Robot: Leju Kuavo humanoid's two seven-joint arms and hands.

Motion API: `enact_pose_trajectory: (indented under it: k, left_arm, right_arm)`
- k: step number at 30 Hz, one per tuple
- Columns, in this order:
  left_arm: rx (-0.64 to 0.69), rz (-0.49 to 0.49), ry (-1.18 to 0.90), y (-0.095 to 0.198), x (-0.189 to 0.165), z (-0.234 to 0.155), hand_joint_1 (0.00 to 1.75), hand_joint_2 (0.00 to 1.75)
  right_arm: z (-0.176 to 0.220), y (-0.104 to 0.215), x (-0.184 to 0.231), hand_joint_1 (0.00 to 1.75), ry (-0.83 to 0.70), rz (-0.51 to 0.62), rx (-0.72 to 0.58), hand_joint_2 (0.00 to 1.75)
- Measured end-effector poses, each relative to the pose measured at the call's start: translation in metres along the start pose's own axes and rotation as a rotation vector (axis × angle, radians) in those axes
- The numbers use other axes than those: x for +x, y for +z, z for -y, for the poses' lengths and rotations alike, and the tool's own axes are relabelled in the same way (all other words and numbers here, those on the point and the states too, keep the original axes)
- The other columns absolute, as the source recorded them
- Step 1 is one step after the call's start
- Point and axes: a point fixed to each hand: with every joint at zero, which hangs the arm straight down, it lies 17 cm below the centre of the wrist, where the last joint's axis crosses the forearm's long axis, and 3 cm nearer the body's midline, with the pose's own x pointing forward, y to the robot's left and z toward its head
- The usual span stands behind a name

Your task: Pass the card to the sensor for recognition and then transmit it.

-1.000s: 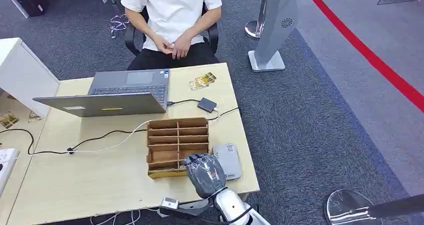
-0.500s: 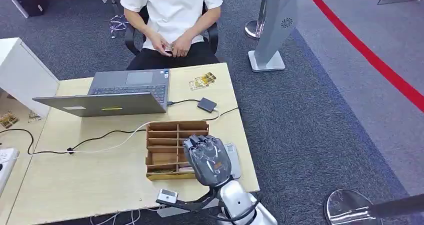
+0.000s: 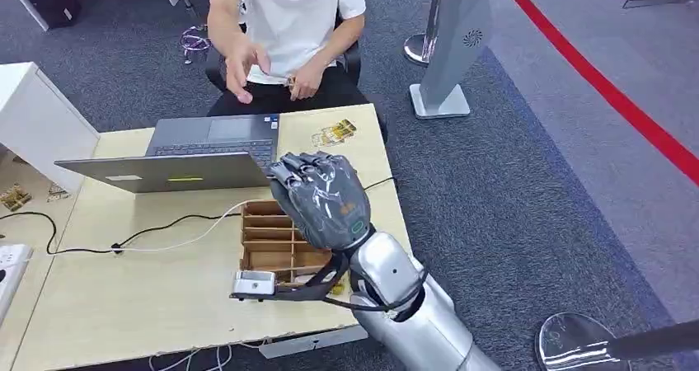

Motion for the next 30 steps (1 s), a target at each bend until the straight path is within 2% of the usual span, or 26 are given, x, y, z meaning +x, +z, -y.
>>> enact_pose_trajectory:
  k: [4,11,16,17,18,19,30]
  left_arm:
    - [-0.005,-0.006,-0.031,0.001,0.0,-0.002,0.0,1.75]
    - [-0.012,-0.022,-0.117,0.004,0.003,-0.015,0.0,1.75]
    - [-0.007,-0.027,-0.14,0.004,0.003,-0.021,0.0,1.75]
    - [-0.006,-0.027,-0.143,0.005,0.003,-0.022,0.0,1.75]
    - [-0.006,-0.027,-0.145,0.005,0.003,-0.023,0.0,1.75]
    - [-0.005,-0.028,-0.147,0.005,0.003,-0.024,0.0,1.75]
    - [-0.001,-0.029,-0.147,0.006,0.003,-0.029,0.0,1.75]
  right_arm:
    - [-0.008,-0.018,0.001,1.75,-0.025,0.013,0.049,1.75]
    - [-0.033,-0.084,-0.011,1.75,0.047,-0.003,0.183,1.75]
    - [-0.049,-0.096,-0.011,1.75,0.069,-0.009,0.231,1.75]
    - [-0.052,-0.098,-0.012,1.5,0.076,-0.011,0.241,1.75]
    - [-0.055,-0.098,-0.013,0.3,0.08,-0.011,0.249,1.75]
    - [-0.058,-0.098,-0.013,0.0,0.081,-0.012,0.256,1.75]
    - [-0.085,-0.086,-0.006,0.0,0.001,0.002,0.327,1.75]
